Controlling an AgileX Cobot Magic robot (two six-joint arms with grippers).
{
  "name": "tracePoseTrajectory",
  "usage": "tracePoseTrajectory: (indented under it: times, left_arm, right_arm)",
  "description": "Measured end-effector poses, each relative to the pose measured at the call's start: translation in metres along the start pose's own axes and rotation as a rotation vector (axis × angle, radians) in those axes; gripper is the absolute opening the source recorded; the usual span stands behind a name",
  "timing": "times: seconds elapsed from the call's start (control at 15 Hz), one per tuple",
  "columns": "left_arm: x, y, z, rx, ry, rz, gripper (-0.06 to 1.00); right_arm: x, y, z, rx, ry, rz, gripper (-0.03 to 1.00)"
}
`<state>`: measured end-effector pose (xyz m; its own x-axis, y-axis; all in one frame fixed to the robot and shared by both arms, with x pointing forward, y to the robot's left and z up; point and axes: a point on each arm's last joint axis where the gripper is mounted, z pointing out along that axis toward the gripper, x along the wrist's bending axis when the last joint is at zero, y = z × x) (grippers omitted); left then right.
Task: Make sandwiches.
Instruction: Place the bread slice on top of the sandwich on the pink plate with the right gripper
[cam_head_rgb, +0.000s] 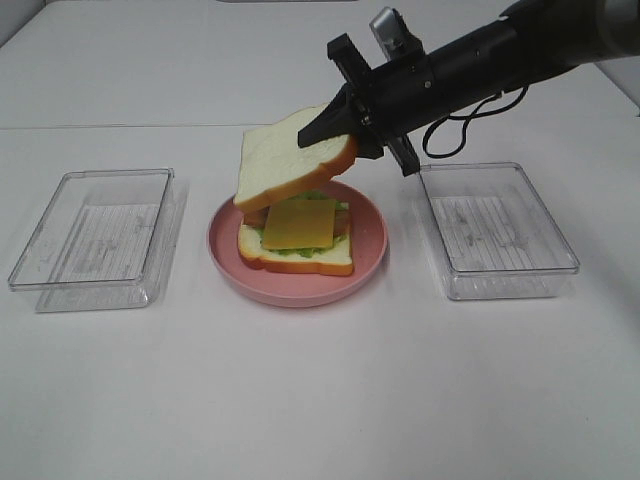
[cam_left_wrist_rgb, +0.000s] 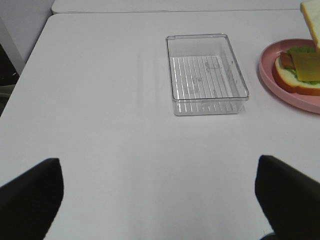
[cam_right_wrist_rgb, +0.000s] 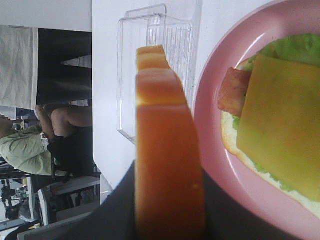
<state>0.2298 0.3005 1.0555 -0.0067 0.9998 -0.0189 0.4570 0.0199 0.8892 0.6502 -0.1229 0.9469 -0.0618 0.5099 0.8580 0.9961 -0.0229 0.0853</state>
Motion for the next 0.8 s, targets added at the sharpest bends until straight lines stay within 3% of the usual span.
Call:
tracePoseTrajectory:
  times: [0.33, 0.8]
  left_arm:
    - [0.000, 0.000, 0.000, 0.000, 0.000, 0.000, 0.96]
    - [0.000, 0.000, 0.000, 0.000, 0.000, 0.000, 0.96]
  right_arm:
    - [-0.025, 0.004, 0.017, 0.024, -0.003, 0.025, 0.24]
    - [-0.034, 0.005, 0.024, 0.033, 0.002, 0.043, 0.24]
